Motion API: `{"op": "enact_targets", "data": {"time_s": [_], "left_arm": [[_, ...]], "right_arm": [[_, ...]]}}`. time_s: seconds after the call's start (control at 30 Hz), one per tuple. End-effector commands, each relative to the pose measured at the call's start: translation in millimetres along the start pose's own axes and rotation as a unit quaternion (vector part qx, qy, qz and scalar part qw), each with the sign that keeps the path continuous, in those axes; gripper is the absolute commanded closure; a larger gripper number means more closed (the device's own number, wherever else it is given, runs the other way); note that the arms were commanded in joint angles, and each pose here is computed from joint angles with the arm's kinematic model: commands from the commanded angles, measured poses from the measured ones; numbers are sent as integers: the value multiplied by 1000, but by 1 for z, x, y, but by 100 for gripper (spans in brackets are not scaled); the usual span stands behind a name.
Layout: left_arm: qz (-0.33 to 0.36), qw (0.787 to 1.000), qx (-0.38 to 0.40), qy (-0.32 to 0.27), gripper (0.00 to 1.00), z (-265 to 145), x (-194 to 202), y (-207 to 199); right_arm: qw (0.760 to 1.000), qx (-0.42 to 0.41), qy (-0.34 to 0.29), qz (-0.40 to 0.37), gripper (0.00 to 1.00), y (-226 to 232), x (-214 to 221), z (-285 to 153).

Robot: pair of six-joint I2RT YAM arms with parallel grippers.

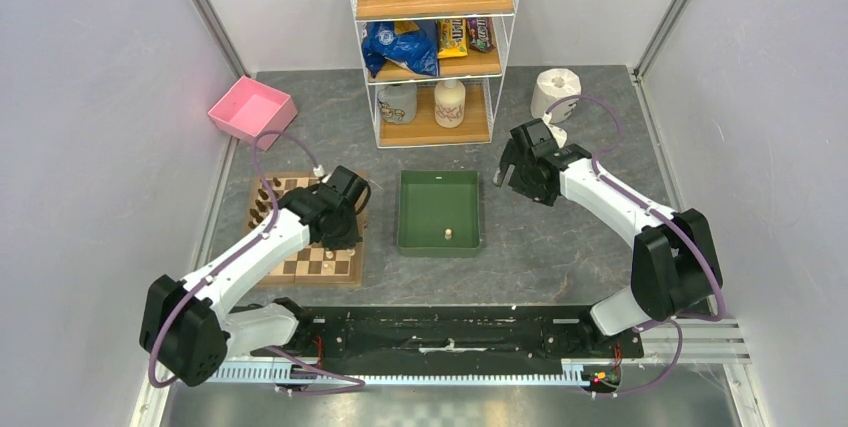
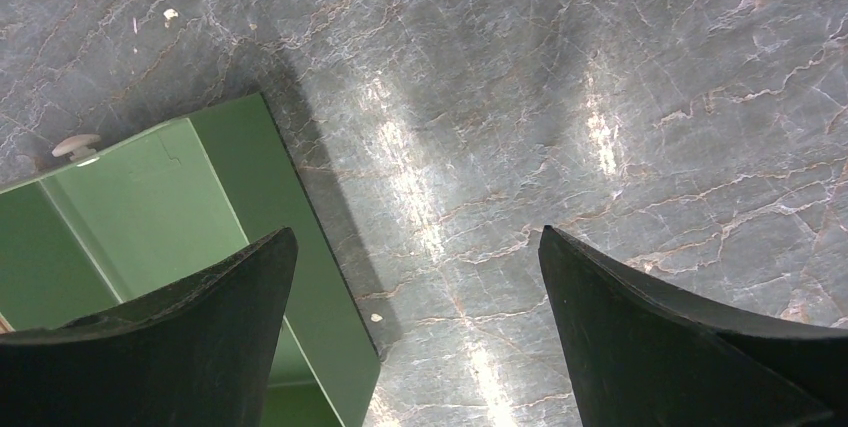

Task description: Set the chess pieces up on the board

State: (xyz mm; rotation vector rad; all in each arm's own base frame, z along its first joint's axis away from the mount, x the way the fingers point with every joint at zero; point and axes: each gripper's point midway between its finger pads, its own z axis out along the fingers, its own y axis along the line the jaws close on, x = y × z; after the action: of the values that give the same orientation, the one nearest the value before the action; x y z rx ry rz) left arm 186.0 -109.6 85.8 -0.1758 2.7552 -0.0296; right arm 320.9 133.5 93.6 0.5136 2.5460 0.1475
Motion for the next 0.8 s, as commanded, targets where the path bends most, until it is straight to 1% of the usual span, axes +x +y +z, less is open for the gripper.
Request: {"op": "enact_targets", "data": {"time_s": [0.0,0.17,0.33,0.77], "left_arm": [[-44,999,8,-24,98,2,-12,6],[-51,999,-10,-15,98,9,-6,18],[-66,997,-17,-22,98,11,-8,22],[-66,997,-28,-19,98,18,-9,26]], "right_arm": [[1000,-9,-12,4,1,5,-9,-1],[1000,-8,-12,5,1,5,-9,0],[1000,-9,-8,3,1,6,-8,1],[1000,-9,-8,3,1,6,-8,1]]}}
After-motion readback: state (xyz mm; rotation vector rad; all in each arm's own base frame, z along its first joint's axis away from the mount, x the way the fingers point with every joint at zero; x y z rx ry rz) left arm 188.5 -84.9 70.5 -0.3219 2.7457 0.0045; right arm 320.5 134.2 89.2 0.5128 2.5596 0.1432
